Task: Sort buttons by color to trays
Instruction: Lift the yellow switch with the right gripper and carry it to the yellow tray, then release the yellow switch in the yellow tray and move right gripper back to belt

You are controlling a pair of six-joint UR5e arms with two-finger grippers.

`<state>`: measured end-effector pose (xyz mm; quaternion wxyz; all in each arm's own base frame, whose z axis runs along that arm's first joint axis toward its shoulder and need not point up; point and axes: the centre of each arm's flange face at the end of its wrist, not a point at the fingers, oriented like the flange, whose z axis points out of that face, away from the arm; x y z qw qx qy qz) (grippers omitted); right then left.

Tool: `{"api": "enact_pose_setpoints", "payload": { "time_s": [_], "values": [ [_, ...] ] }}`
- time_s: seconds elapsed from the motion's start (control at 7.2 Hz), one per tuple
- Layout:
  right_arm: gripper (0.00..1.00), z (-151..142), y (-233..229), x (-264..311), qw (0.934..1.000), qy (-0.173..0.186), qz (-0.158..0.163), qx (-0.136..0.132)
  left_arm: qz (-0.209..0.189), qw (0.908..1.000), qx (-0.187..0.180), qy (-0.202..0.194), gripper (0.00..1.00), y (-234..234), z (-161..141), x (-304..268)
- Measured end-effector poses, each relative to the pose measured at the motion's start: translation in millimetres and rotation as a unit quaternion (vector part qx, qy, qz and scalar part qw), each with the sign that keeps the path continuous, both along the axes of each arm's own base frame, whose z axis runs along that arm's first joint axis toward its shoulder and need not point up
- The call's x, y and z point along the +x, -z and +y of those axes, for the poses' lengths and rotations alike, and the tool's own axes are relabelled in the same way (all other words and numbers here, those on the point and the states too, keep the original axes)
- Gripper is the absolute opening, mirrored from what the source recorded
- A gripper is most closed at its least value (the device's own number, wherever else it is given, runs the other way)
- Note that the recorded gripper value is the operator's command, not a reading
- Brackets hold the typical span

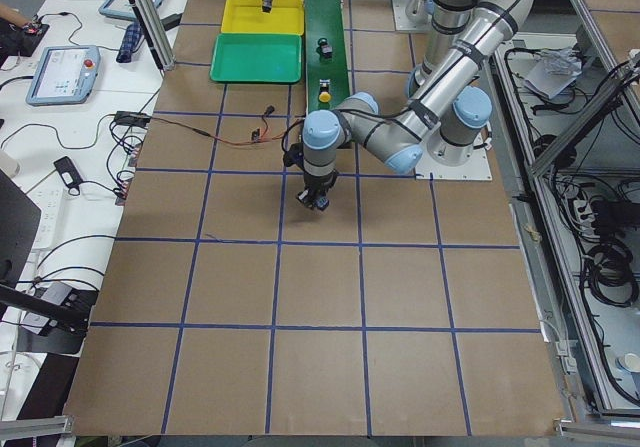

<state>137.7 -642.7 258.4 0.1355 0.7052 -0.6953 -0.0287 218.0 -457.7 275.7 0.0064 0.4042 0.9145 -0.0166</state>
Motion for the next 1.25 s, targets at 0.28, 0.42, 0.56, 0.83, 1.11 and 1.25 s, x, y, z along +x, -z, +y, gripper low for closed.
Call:
{"api": "enact_pose_setpoints", "payload": {
  "time_s": [0.28, 0.42, 0.56, 0.83, 1.11, 1.25],
  "values": [
    [1.0, -2.7, 13.9, 9.2, 0.9984, -0.009, -0.055, 0.013, 0.035, 0.9927, 0.002, 0.116, 0.16, -28.0, -11.1, -97.1],
    [1.0, -1.9, 15.5, 14.8, 0.9961, -0.012, -0.086, 0.016, 0.043, 0.9827, 0.007, 0.18, 0.18, -32.2, -10.6, -151.0],
    [1.0, -1.2, 15.3, 16.9, 0.9949, -0.013, -0.099, 0.018, 0.05, 0.9679, 0.016, 0.246, 0.18, -25.0, -4.8, -202.1],
    [1.0, 18.3, 7.4, 18.6, 0.9935, -0.011, -0.104, 0.045, 0.052, 0.9369, 0.029, 0.344, 0.51, -4.7, 7.4, -268.8],
    [1.0, 69.2, -19.3, 25.0, 0.9918, -0.013, -0.105, 0.071, 0.057, 0.9272, 0.04, 0.368, 1.0, 10.1, 15.9, -288.6],
    [1.0, 87.8, -30.3, 29.5, 0.9917, -0.016, -0.106, 0.071, 0.054, 0.9265, 0.035, 0.371, 1.0, 14.2, 18.2, -291.2]
  ]
}}
